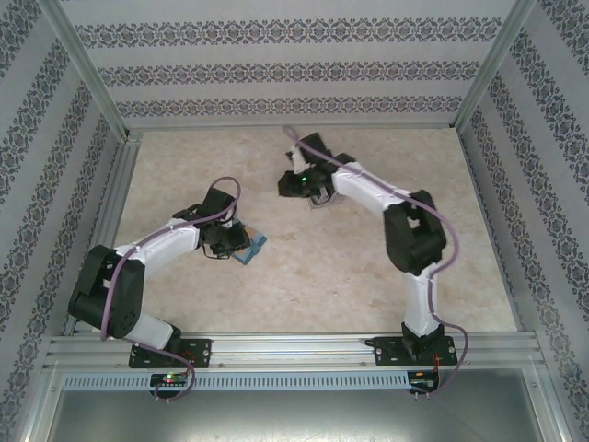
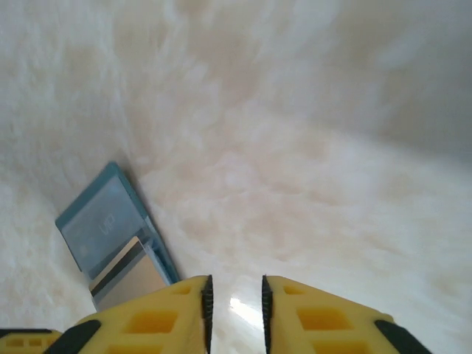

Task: Put the credit cards into the card holder
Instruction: Rotate the card holder at the center of the table, then pick up the credit card from the storage box.

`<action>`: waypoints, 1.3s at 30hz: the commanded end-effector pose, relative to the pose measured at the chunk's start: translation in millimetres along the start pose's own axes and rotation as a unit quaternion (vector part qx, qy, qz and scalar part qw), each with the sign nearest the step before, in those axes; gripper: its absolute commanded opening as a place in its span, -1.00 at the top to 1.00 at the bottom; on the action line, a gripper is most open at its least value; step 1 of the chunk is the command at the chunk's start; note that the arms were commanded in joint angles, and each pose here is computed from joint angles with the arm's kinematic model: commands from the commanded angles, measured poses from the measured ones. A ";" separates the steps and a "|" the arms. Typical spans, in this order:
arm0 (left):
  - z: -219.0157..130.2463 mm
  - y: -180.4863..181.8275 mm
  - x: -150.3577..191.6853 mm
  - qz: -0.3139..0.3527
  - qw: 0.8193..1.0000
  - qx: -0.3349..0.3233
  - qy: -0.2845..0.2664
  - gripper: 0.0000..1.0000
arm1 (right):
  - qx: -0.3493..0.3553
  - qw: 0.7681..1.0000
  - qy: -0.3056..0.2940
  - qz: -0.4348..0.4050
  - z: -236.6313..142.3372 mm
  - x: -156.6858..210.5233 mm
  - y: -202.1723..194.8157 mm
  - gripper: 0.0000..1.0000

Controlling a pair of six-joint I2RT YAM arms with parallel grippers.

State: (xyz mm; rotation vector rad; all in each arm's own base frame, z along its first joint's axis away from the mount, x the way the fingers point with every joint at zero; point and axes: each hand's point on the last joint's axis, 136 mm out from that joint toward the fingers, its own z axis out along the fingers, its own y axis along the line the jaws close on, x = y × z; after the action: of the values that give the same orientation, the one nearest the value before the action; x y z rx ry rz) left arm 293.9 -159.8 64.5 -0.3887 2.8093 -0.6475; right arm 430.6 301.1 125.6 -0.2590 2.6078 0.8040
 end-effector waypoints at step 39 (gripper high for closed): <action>-9.2 -40.6 -41.2 0.028 0.999 0.029 -0.032 0.29 | 0.093 0.993 -0.027 0.073 -51.4 -33.7 -133.9 -0.12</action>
State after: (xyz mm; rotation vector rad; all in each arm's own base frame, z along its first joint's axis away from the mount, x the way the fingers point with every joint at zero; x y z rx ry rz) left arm 338.0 -175.9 98.7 -0.3473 2.7214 -0.6870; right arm 481.4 153.1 92.5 0.0706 2.6865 0.5960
